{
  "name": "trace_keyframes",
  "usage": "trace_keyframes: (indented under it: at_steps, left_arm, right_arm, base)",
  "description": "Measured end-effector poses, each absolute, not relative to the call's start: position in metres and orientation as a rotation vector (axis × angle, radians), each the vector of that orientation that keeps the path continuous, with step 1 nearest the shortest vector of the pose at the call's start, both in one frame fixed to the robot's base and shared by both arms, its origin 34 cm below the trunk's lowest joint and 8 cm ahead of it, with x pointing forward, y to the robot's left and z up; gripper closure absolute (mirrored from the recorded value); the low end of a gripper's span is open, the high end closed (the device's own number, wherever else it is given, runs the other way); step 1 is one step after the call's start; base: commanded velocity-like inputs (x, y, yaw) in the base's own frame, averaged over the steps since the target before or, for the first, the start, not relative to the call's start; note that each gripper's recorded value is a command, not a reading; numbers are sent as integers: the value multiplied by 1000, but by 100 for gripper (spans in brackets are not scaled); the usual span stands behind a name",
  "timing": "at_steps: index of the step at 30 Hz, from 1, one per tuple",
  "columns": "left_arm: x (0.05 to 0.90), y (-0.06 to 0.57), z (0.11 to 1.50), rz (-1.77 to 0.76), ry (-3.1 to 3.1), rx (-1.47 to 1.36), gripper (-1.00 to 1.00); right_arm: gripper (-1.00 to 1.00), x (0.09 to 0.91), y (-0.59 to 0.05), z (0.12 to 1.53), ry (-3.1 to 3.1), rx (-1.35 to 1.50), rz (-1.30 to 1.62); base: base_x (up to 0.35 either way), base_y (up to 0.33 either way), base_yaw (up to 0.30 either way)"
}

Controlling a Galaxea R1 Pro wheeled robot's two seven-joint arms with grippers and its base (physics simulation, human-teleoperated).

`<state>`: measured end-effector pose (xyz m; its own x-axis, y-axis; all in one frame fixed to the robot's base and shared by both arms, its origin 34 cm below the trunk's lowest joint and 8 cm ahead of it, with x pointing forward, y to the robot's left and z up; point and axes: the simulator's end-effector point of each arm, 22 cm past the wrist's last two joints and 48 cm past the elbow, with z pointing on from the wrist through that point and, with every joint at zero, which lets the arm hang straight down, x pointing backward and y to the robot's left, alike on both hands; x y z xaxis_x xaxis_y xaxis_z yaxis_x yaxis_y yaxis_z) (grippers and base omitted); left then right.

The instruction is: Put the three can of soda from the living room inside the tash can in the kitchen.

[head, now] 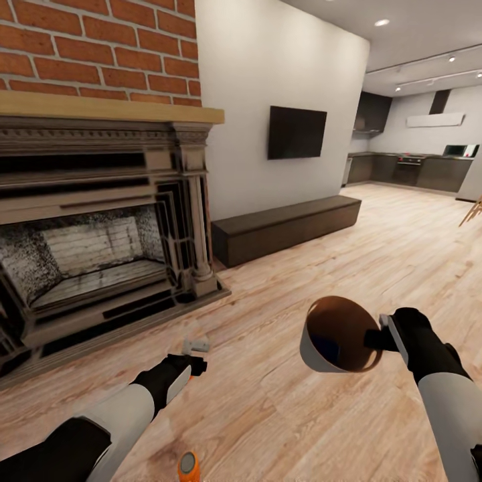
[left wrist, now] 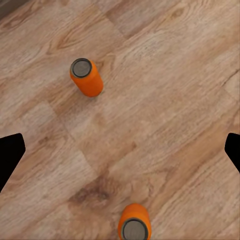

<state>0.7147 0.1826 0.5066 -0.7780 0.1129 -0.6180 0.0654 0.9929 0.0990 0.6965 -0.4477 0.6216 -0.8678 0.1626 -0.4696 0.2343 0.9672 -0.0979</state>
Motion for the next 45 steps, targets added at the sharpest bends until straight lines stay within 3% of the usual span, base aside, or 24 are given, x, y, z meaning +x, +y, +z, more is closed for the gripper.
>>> trace_keyframes:
  at_steps: [20, 45]
  left_arm:
    - [709, 186, 463, 88, 2420, 105, -100]
    - [604, 188, 327, 64, 2515, 89, -100]
  right_arm:
    - [100, 692, -448, 584, 2631, 282, -208]
    - [100, 683, -426, 525, 2640, 244, -186]
  base:
    - [0, 0, 3]
    - [0, 0, 0]
